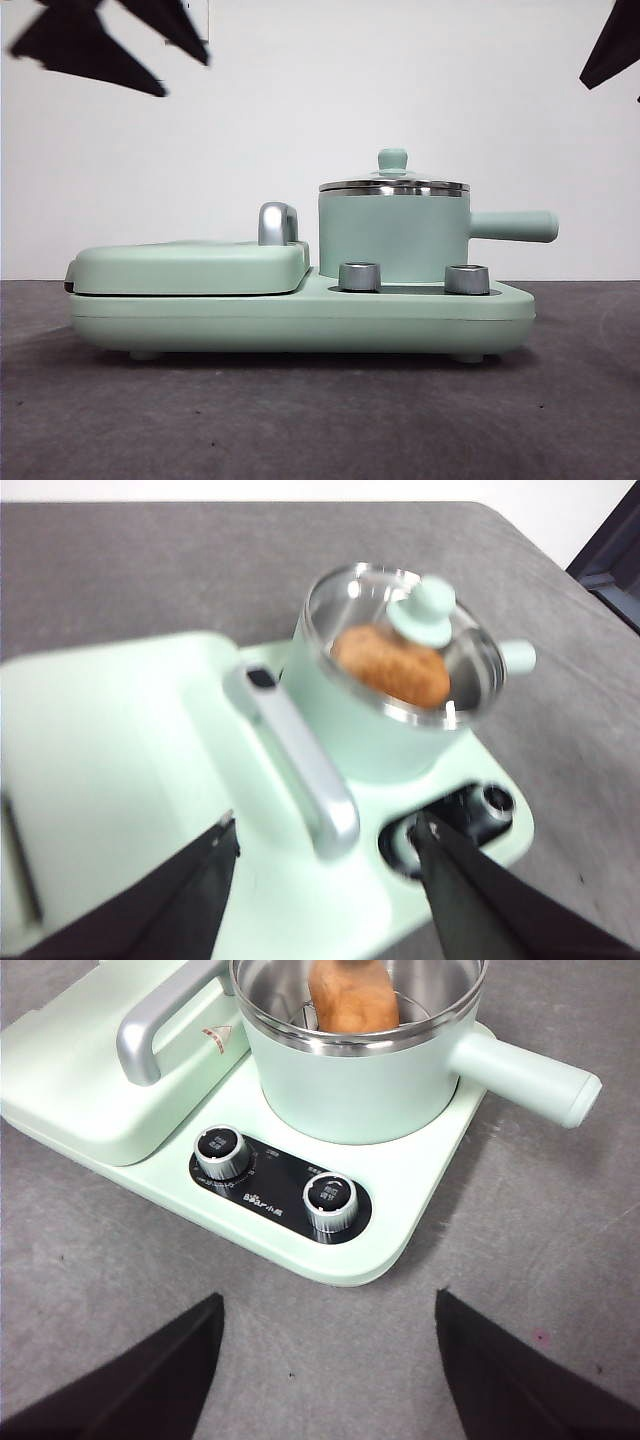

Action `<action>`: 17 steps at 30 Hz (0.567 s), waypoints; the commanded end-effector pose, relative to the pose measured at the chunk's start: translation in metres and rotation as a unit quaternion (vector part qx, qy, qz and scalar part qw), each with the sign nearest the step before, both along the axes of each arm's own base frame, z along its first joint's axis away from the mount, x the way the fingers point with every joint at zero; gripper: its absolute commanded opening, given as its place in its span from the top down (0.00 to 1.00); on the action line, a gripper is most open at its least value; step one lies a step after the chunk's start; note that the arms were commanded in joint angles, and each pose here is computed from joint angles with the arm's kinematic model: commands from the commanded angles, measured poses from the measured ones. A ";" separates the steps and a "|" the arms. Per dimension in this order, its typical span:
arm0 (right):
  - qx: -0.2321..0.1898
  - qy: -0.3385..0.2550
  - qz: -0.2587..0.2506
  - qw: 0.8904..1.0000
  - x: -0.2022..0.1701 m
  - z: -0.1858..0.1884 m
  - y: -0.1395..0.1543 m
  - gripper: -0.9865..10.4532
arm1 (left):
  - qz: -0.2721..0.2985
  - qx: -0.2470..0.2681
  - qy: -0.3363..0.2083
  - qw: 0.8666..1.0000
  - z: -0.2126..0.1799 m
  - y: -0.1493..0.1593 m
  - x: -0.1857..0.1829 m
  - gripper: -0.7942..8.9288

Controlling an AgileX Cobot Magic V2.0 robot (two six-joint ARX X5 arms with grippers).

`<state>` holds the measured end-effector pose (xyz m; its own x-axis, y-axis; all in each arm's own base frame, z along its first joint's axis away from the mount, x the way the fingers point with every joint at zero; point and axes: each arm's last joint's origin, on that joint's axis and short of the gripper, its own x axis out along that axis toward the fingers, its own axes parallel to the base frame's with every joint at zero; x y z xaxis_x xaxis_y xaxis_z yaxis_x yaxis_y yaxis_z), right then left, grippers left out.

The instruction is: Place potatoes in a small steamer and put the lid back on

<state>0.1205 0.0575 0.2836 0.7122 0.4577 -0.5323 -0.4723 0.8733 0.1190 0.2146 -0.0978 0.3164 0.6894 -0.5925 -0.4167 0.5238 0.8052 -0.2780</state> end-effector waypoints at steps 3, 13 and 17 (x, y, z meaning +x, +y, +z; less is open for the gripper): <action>0.005 0.001 -0.001 1.000 0.001 0.001 0.001 0.63 | 0.021 -0.017 -0.012 1.000 0.005 0.020 -0.031 0.62; 0.003 0.005 -0.001 1.000 0.000 0.000 0.001 0.63 | 0.059 -0.002 -0.002 0.998 0.008 0.043 -0.066 0.63; 0.003 0.005 -0.001 1.000 0.000 0.000 0.001 0.66 | 0.057 -0.003 -0.011 0.998 0.010 0.044 -0.070 0.67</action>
<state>0.1200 0.0573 0.2830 0.7083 0.4560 -0.5390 -0.4709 0.8739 0.1206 0.1443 -0.0532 0.3246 0.7587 -0.5087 -0.4069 0.4290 0.8602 -0.2756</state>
